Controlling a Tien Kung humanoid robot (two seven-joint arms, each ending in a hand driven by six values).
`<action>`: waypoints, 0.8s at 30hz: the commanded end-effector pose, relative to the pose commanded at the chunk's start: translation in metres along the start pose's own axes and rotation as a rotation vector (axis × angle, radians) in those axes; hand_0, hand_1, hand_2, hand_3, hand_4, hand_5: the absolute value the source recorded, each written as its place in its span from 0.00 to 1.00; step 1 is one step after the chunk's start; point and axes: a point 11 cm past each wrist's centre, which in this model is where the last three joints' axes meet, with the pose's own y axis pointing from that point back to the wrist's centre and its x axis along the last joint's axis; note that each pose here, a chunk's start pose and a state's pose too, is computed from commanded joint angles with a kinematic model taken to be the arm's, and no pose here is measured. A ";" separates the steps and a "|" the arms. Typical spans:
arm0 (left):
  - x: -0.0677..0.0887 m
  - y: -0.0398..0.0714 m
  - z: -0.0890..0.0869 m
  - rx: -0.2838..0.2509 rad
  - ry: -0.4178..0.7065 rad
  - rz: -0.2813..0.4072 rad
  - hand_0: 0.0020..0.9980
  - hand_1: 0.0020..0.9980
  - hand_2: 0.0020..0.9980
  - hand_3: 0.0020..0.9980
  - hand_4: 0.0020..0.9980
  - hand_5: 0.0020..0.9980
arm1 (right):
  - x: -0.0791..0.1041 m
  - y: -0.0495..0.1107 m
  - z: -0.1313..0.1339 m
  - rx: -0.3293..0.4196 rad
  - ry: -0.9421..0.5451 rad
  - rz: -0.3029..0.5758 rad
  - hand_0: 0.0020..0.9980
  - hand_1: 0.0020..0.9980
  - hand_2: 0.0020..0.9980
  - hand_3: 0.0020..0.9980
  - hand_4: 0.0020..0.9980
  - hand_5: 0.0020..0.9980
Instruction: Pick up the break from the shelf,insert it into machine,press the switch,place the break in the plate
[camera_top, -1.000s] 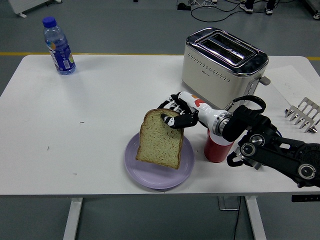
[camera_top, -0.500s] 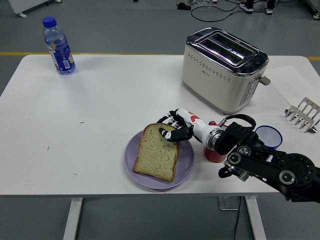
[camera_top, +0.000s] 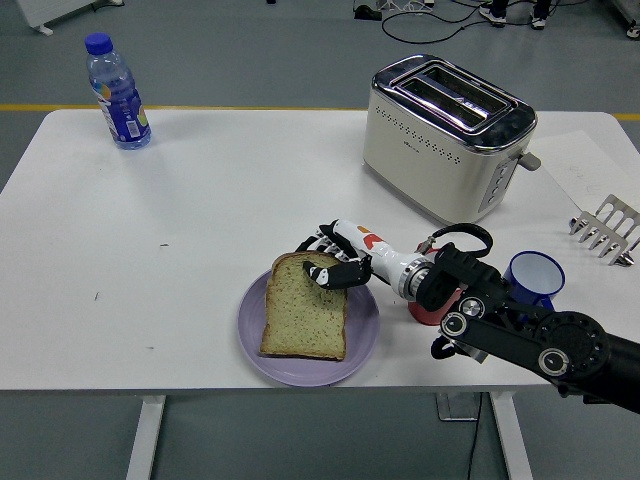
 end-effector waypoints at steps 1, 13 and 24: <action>0.000 0.000 0.001 -0.001 0.000 0.000 0.63 0.58 0.63 0.72 0.52 0.98 | 0.000 -0.001 0.000 0.007 0.017 -0.001 0.53 0.58 0.58 0.57 0.52 0.04; -0.001 0.000 0.002 -0.005 0.002 -0.001 0.63 0.58 0.63 0.71 0.52 0.98 | 0.001 -0.003 0.000 0.045 0.207 -0.024 0.88 0.84 0.92 0.85 0.70 0.13; -0.001 0.000 0.003 -0.006 0.002 -0.001 0.63 0.58 0.63 0.71 0.52 0.98 | 0.017 0.009 -0.022 0.175 0.125 0.077 0.92 0.86 0.95 0.91 0.76 0.17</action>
